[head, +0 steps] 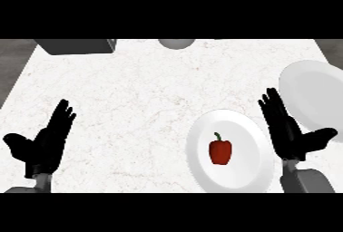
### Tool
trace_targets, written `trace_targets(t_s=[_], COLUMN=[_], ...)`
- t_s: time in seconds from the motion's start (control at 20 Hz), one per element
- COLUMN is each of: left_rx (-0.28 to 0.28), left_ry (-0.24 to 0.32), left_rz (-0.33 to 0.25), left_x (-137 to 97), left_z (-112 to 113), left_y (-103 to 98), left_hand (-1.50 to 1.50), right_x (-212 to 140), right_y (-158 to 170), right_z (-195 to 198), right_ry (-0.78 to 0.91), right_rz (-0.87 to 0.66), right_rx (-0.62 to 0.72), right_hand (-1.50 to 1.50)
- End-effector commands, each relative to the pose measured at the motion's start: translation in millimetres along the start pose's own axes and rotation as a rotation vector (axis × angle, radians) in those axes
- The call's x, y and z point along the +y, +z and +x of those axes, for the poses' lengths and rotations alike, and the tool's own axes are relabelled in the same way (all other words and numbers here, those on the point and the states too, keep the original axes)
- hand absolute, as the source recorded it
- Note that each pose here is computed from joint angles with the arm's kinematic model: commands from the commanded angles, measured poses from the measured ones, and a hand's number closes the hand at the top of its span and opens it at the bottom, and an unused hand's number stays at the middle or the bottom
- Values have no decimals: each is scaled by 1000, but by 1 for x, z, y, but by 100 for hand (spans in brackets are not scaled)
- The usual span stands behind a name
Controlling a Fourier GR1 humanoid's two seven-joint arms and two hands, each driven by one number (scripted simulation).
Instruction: Pick the bell pepper from the plate and place it in the plate
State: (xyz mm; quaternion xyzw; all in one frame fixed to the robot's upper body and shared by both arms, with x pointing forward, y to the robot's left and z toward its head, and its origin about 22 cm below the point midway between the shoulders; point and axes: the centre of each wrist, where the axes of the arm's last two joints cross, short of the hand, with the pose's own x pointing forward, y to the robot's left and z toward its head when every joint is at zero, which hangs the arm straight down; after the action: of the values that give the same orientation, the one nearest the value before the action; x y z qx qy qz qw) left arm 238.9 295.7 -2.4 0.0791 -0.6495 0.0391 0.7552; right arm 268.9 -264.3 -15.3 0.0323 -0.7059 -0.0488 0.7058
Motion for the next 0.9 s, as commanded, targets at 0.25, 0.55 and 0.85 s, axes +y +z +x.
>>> trace_targets(t_s=[0.25, 0.55, 0.85], left_rx=[-65, -9, -5], left_ry=[-148, -110, -127], left_rz=[-48, -93, -74], left_x=[8, -34, -15], left_z=[47, 25, 44], left_y=[-33, -26, -39], left_hand=[0, 0, 0], right_x=[-5, -37, -46], right_y=[-37, 1, 35], right_z=[51, -20, -33], right_ry=[133, 295, 571], right_rz=[456, 105, 374], right_rx=[-132, -312, -268], right_hand=[150, -150, -150])
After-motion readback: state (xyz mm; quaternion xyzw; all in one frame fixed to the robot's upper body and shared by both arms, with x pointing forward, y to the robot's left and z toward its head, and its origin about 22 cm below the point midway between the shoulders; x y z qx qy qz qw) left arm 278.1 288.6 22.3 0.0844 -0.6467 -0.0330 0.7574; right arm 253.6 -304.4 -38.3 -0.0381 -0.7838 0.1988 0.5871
